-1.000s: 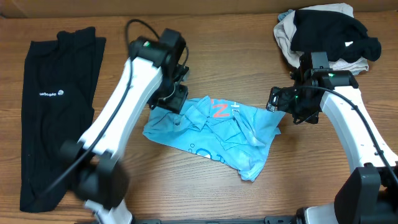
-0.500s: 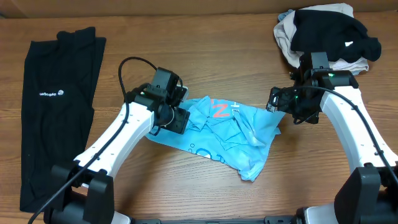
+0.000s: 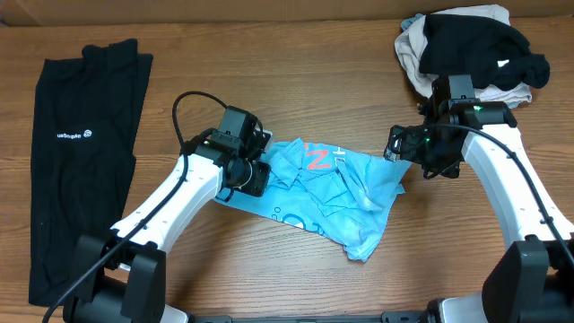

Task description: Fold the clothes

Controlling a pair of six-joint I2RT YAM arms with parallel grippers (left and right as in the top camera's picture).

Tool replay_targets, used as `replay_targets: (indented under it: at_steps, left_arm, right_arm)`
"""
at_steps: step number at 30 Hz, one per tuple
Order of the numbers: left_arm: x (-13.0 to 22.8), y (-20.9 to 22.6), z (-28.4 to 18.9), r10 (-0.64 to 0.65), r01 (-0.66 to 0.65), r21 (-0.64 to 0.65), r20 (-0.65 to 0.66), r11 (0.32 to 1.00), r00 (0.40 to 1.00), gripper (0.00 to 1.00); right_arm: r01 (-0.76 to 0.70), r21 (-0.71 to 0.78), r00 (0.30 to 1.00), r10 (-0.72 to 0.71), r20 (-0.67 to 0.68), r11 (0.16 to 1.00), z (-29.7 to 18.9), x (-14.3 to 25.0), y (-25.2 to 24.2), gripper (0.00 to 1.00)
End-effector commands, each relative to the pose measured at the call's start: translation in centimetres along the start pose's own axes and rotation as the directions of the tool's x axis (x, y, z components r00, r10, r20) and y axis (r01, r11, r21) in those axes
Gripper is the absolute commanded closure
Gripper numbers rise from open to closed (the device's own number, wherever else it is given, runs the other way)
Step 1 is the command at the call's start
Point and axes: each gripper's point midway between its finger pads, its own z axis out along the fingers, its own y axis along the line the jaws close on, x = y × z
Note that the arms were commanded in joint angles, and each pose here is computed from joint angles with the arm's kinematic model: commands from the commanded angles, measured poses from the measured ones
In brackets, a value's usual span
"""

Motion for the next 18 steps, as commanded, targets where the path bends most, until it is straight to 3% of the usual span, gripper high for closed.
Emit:
replay_targets:
  at_steps: [1,5,11,18]
  left_arm:
    - [0.1,-0.7,0.2,0.01,-0.01,0.032,-0.001,0.999,1.0,0.96]
    - [-0.2,-1.8,0.0,0.026,-0.027,0.066,0.007,0.997,1.0,0.96]
    - [-0.2,-5.3,-0.8,0.162,-0.161,0.074,-0.006,0.984,0.987,0.96]
    - [3.4,-9.7,-0.2,0.326,-0.321,0.063,-0.097,0.945,0.941,0.96]
  right_arm:
    - [0.007,0.0,0.999,-0.007,0.031,1.0,-0.6,-0.7,0.1,0.0]
    - [0.007,0.0,0.999,-0.007,0.031,1.0,-0.6,-0.7,0.1,0.0]
    - [0.007,0.0,1.0,-0.007,0.03,1.0,-0.6,-0.7,0.1,0.0]
    - [0.006,0.0,0.999,-0.006,0.032,1.0,-0.6,-0.8,0.1,0.0]
